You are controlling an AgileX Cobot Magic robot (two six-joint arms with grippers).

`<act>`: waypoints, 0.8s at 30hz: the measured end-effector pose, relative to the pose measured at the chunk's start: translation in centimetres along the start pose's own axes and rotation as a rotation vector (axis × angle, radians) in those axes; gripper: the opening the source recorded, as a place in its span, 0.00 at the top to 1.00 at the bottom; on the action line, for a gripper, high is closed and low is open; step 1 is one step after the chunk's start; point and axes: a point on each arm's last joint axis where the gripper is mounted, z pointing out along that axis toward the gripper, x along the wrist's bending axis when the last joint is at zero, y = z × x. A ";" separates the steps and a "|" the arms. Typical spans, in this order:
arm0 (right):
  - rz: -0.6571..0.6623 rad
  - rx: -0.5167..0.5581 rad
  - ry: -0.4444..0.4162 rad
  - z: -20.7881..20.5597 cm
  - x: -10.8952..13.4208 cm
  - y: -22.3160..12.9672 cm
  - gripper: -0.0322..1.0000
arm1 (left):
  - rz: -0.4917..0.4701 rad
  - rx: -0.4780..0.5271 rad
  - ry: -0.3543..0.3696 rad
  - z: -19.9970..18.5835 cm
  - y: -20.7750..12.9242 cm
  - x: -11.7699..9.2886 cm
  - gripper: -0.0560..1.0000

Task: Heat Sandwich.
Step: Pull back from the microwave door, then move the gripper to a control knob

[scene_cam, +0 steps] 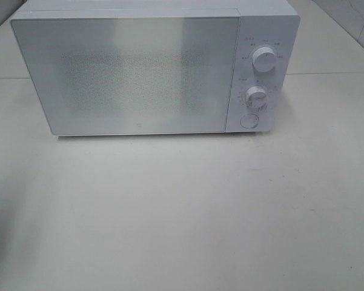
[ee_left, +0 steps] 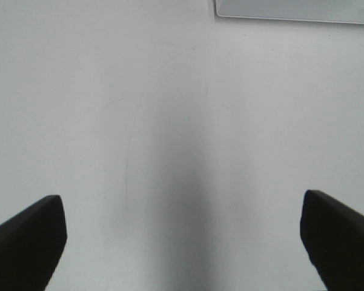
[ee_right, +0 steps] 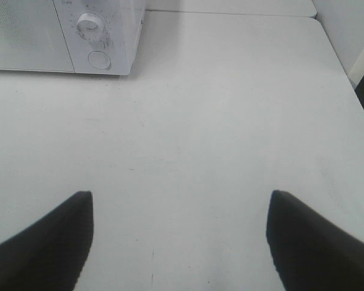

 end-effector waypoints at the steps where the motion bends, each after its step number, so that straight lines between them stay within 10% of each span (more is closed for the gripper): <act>1: 0.000 0.000 0.000 0.0 0.0 0.0 0.23 | 0.000 0.000 0.000 0.0 0.0 0.0 0.01; 24: 0.000 0.000 0.000 0.0 0.0 0.0 0.23 | 0.076 -0.114 0.031 -4.3 -9.2 -0.9 0.01</act>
